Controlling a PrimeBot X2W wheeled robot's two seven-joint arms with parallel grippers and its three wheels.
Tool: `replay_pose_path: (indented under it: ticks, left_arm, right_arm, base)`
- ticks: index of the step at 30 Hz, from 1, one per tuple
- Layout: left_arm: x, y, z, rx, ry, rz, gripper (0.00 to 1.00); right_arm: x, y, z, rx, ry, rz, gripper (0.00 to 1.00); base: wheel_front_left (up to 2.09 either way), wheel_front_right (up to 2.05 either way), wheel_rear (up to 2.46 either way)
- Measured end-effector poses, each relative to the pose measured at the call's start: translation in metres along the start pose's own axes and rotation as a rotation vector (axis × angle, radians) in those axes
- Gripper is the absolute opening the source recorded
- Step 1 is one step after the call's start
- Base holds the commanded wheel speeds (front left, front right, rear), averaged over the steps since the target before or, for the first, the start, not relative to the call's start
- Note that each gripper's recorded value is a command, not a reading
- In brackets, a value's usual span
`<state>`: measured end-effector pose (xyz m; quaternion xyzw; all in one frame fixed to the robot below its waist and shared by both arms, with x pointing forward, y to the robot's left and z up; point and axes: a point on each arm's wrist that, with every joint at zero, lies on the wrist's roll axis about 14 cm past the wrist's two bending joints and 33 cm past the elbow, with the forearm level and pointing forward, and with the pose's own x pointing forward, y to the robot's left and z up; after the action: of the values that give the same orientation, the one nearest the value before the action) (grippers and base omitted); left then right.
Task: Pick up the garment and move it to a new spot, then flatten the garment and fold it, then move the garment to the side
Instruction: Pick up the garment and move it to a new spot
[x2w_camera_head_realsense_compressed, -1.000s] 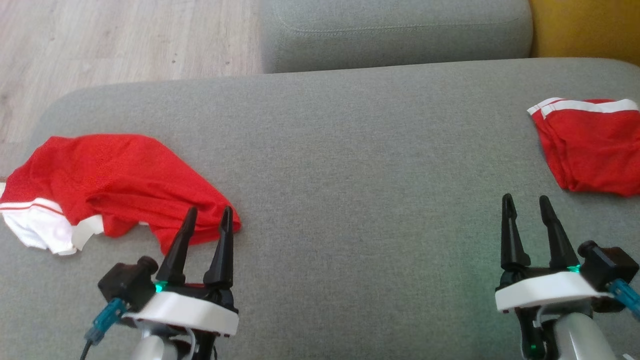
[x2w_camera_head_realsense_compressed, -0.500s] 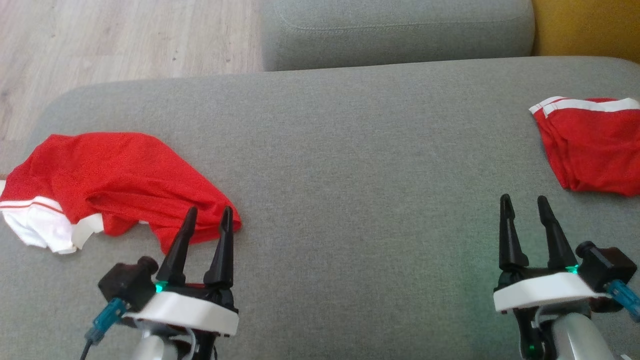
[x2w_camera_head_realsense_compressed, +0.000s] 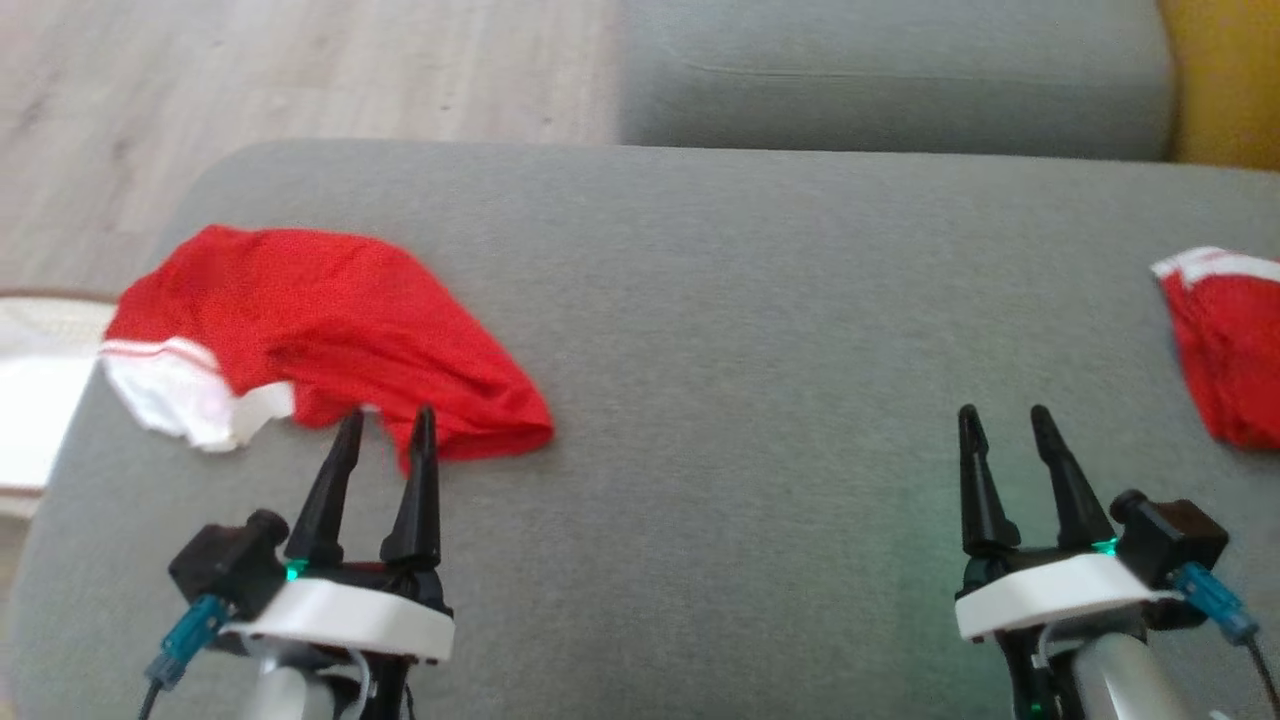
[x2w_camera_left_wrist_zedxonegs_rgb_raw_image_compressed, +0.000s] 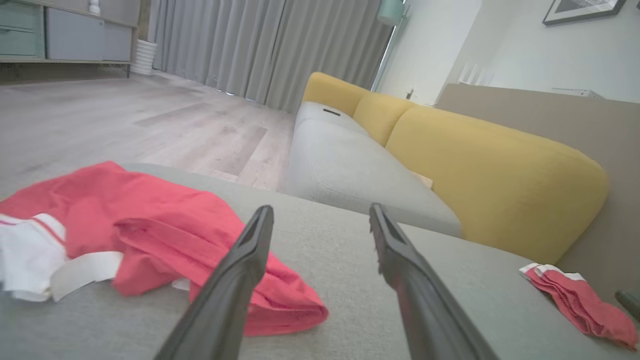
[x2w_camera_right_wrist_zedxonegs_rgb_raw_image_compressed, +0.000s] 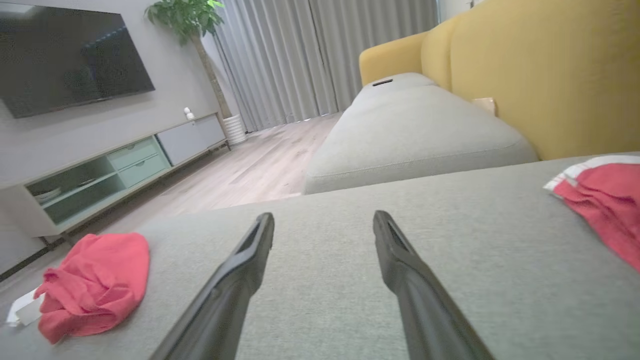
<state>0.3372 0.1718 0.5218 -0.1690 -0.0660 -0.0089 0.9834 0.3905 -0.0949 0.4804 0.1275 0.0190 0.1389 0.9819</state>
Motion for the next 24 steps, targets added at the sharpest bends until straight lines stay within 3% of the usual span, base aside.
replay_pose_path:
  ticks: [12, 24]
  left_arm:
    - [-0.042, 0.071, 0.035, 0.071, -0.094, 0.232, 1.0]
    - [-0.042, 0.093, 0.029, 0.114, -0.054, 0.29, 1.0]
  right_arm:
    - [0.021, 0.073, -0.023, 0.033, 0.077, 0.214, 1.0]
    - [0.027, 0.073, -0.04, 0.047, 0.121, 0.218, 1.0]
  base:
    - [0.0, 0.0, 0.0]
    - [0.0, 0.0, 0.0]
